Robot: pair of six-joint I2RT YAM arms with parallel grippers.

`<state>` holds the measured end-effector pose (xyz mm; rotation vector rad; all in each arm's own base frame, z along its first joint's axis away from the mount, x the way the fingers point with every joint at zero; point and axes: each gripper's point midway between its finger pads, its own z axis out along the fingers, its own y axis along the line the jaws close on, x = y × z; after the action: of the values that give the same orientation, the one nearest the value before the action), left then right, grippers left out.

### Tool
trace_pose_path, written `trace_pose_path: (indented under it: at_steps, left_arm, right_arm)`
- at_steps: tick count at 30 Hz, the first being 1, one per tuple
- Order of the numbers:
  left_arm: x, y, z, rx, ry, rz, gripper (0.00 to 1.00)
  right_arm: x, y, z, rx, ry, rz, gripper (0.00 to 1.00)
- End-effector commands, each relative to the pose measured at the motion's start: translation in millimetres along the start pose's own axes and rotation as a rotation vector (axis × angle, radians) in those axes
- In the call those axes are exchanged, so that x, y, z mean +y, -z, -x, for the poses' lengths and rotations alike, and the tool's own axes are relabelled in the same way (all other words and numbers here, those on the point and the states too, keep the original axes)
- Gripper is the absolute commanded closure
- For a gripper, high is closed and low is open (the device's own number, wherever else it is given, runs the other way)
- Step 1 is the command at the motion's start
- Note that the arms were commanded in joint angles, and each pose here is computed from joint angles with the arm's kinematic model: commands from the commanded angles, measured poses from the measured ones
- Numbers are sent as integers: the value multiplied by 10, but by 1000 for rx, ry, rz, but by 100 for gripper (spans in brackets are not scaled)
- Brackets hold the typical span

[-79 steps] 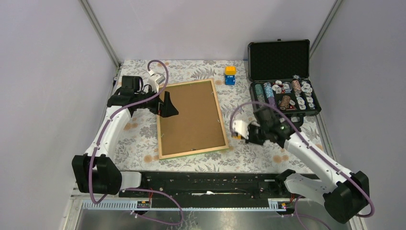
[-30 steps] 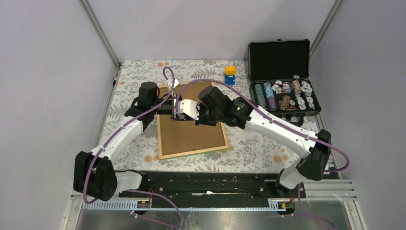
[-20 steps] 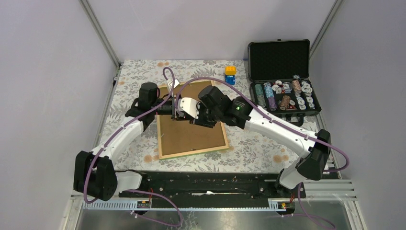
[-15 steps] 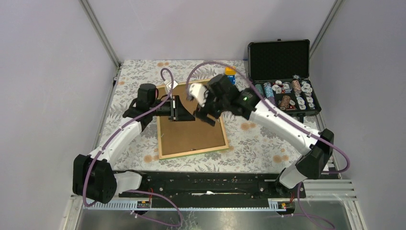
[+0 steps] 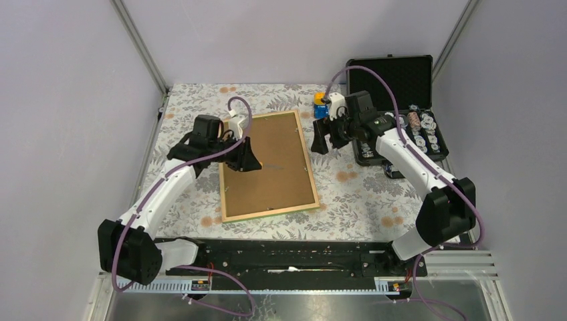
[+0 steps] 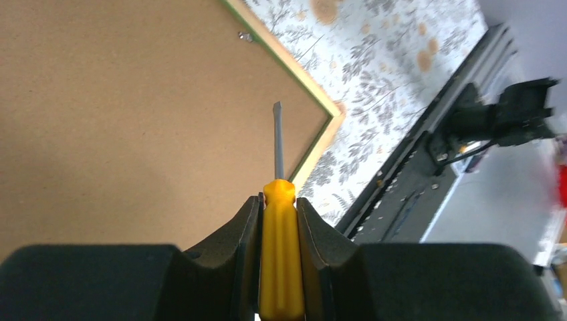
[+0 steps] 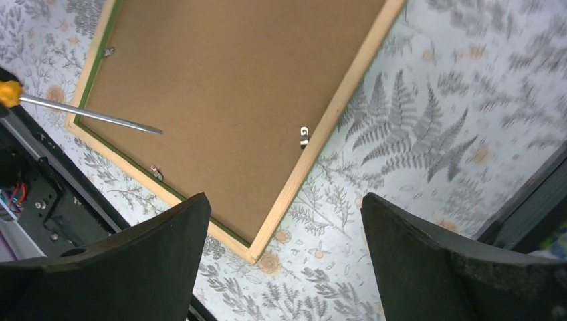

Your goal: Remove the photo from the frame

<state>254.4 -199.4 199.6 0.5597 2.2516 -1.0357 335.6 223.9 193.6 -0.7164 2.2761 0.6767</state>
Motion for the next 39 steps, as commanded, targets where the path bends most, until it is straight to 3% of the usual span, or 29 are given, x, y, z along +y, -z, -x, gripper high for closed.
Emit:
trace_pose_path:
  at_steps: [1, 9, 18, 28, 39]
  left_arm:
    - [20, 41, 171, -15, -249, 97, 100]
    - [-115, -312, 200, 22, -449, 139, 100]
    - [-204, -736, 285, 53, -605, 183, 100]
    - [-193, -1020, 371, 79, -734, 217, 100]
    - [-129, -1284, 394, 113, -769, 235, 100]
  right_arm:
    - [-42, -181, -60, -32, -146, 25, 10]
    - [-164, -574, -421, 22, -248, 38, 17]
    - [-332, -954, -520, 33, -326, 19, 26]
    - [-479, -1329, -573, 60, -339, 30, 33]
    - [-521, -1470, -640, 84, -365, 34, 42]
